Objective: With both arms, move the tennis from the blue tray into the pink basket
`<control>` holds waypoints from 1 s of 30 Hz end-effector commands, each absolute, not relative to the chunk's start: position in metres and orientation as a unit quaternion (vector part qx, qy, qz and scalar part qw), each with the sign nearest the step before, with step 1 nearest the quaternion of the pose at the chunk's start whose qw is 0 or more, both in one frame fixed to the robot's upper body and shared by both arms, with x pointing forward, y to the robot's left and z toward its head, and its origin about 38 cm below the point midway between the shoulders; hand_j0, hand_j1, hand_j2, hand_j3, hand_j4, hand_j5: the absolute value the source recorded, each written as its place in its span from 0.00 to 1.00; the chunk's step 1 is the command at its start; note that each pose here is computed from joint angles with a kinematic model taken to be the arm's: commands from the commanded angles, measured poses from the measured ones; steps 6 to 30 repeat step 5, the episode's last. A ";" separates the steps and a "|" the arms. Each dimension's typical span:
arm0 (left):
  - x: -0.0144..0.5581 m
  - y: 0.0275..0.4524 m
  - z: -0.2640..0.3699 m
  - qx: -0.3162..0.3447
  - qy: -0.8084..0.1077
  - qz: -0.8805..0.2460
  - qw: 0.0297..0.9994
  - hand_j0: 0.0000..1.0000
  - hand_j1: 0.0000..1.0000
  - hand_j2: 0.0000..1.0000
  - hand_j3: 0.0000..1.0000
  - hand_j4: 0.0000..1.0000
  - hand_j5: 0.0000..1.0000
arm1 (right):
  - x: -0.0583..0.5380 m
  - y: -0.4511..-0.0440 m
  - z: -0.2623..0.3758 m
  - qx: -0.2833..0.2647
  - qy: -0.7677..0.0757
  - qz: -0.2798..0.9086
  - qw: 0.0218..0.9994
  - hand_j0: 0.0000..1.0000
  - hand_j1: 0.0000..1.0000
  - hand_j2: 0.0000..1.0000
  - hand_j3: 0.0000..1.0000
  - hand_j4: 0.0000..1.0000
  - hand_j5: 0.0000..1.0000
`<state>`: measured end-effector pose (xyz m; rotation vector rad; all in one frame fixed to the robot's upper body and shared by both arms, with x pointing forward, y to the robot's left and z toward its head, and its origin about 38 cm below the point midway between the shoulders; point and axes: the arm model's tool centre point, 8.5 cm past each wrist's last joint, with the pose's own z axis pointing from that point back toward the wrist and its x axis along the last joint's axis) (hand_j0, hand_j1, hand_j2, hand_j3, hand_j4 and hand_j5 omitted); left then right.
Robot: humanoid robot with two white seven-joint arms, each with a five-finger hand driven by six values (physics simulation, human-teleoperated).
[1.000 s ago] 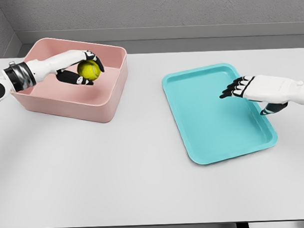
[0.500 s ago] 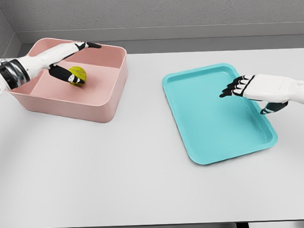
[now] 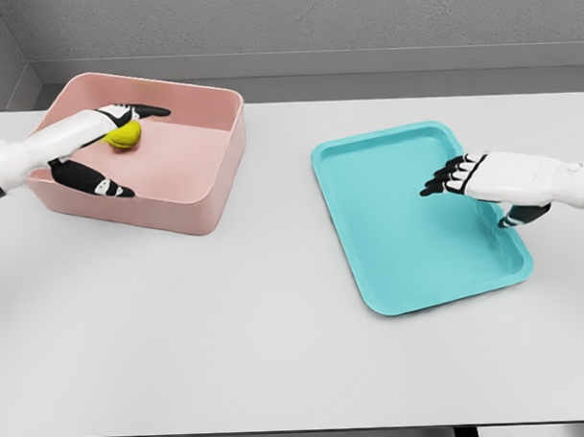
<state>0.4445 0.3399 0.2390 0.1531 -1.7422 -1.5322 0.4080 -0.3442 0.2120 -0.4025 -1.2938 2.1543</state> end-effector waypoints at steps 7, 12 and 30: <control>0.436 0.345 0.260 0.063 -0.700 -0.600 0.383 1.00 1.00 1.00 1.00 1.00 1.00 | 0.407 -0.349 0.215 -0.154 -0.484 0.808 0.297 1.00 1.00 1.00 1.00 1.00 1.00; 0.436 0.345 0.260 0.063 -0.700 -0.600 0.383 1.00 1.00 1.00 1.00 1.00 1.00 | 0.407 -0.349 0.215 -0.154 -0.484 0.808 0.297 1.00 1.00 1.00 1.00 1.00 1.00; 0.436 0.345 0.260 0.063 -0.700 -0.600 0.383 1.00 1.00 1.00 1.00 1.00 1.00 | 0.407 -0.349 0.215 -0.154 -0.484 0.808 0.297 1.00 1.00 1.00 1.00 1.00 1.00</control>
